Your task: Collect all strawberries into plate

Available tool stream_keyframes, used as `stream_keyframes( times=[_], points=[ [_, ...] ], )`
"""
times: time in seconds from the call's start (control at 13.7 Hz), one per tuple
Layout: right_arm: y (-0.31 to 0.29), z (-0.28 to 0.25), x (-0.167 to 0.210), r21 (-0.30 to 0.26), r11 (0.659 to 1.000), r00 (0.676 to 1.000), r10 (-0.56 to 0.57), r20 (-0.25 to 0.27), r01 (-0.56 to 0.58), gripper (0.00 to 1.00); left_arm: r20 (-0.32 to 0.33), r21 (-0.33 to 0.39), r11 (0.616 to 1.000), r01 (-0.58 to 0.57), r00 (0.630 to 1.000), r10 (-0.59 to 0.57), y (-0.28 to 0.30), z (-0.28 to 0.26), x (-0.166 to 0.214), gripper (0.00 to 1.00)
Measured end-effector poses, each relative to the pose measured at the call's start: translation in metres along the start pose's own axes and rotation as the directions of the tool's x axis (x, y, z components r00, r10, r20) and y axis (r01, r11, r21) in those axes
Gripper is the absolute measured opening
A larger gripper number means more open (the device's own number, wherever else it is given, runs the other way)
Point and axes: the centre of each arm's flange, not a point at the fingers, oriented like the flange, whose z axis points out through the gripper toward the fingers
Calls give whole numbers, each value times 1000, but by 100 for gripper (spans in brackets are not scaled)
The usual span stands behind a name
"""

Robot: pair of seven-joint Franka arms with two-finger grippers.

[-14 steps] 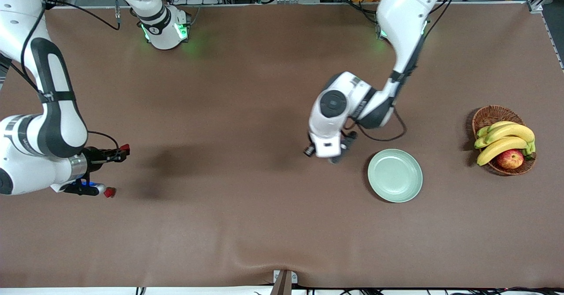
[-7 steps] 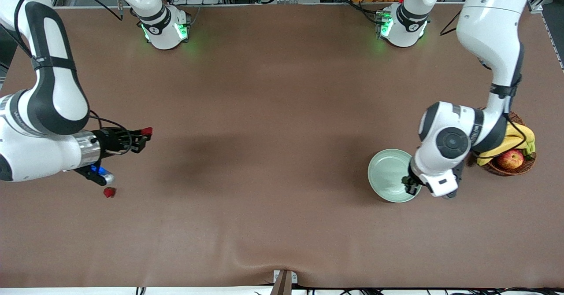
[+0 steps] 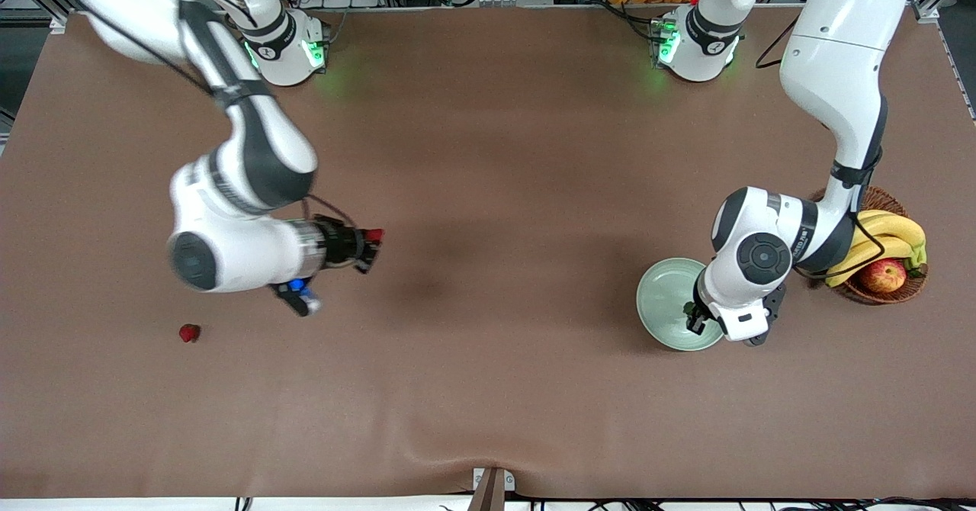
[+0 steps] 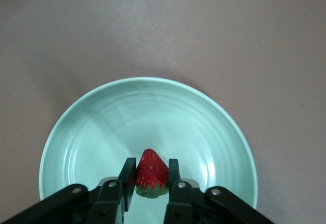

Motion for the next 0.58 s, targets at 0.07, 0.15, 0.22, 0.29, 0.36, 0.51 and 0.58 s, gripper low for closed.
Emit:
stream_keyframes(
  times=[0.07,0.15,0.22,0.29,0.36,0.51,0.58],
  points=[
    [-14,20,-13,13,1000,1000,25,-13,-25,30,-1,-1,1000,1,1000,-1,0,0,1,45],
    [-25,40,-21,26,999,999,49,-22,-48,30,-1,-3,1000,1,1000,-1,0,-1,1,54],
    [-35,58,-26,48,996,997,75,-32,-74,30,-3,-7,1000,1,1000,-1,1,-2,1,65],
    [-45,78,-29,76,992,994,103,-41,-100,30,-4,-10,1000,1,1000,-1,1,-4,2,74],
    [-54,99,-34,101,988,991,126,-49,-121,30,-6,-15,1000,2,1000,-2,2,-6,2,85],
    [-68,139,-45,146,978,986,158,-60,-148,30,-11,-27,1000,3,1000,-4,3,-15,4,100],
    [-75,156,-51,174,972,983,172,-65,-159,30,-13,-33,999,2,1000,-2,4,-20,3,100]
  ],
)
